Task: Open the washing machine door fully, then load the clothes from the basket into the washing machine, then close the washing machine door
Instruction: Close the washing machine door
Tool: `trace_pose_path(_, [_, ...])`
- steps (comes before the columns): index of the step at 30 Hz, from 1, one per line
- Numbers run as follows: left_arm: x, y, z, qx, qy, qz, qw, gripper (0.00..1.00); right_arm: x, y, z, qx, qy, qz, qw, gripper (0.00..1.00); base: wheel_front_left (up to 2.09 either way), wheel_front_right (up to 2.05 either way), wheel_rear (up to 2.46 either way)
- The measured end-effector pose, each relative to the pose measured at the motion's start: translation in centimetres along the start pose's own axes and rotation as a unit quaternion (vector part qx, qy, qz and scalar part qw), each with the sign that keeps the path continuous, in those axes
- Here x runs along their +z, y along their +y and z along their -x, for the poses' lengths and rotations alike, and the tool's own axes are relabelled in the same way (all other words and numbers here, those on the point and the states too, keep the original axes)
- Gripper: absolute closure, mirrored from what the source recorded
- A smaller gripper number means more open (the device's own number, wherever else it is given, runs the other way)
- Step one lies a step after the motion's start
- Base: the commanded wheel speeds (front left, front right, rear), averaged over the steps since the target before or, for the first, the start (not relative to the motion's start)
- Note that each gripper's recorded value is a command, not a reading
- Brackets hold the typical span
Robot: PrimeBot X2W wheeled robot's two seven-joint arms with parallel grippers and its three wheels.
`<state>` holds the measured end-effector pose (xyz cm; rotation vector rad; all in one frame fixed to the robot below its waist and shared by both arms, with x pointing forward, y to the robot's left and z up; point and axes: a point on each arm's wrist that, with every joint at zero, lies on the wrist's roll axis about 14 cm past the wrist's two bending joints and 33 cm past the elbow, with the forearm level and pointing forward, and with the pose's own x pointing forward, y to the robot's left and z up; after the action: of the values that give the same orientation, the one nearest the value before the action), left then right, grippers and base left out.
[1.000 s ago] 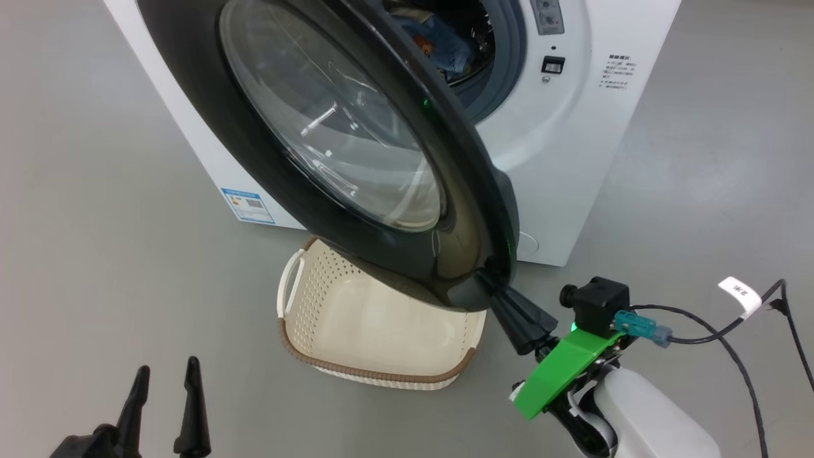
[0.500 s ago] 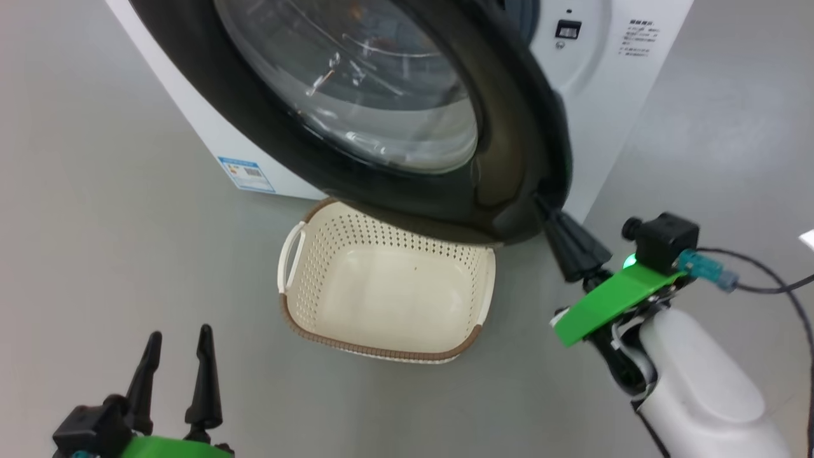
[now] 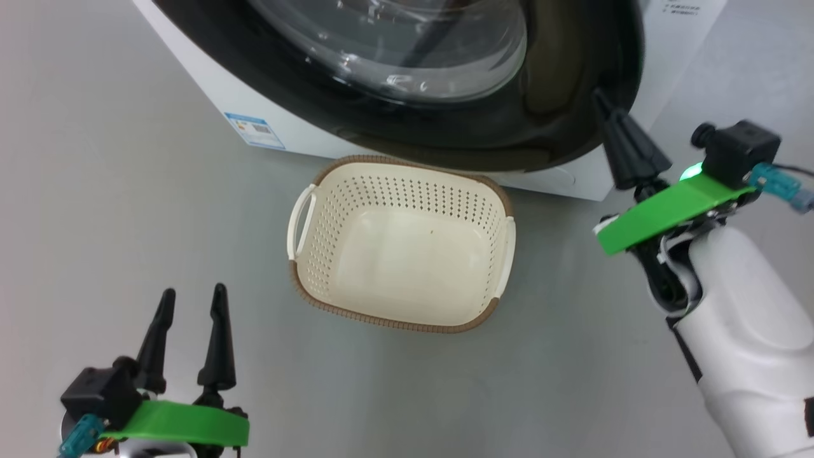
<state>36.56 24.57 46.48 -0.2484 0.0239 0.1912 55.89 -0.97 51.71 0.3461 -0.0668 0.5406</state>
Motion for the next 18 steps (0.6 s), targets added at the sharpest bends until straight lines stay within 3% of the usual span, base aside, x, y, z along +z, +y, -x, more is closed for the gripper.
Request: trace_pose_path(18, [-0.4, 0.1, -2.0, 0.001, 0.005, -0.01, 1.0, 0.0, 1.3, -3.7, -4.7, -0.037, -0.046, -0.003, 0.998, 1.0, 0.0, 0.0, 0.0])
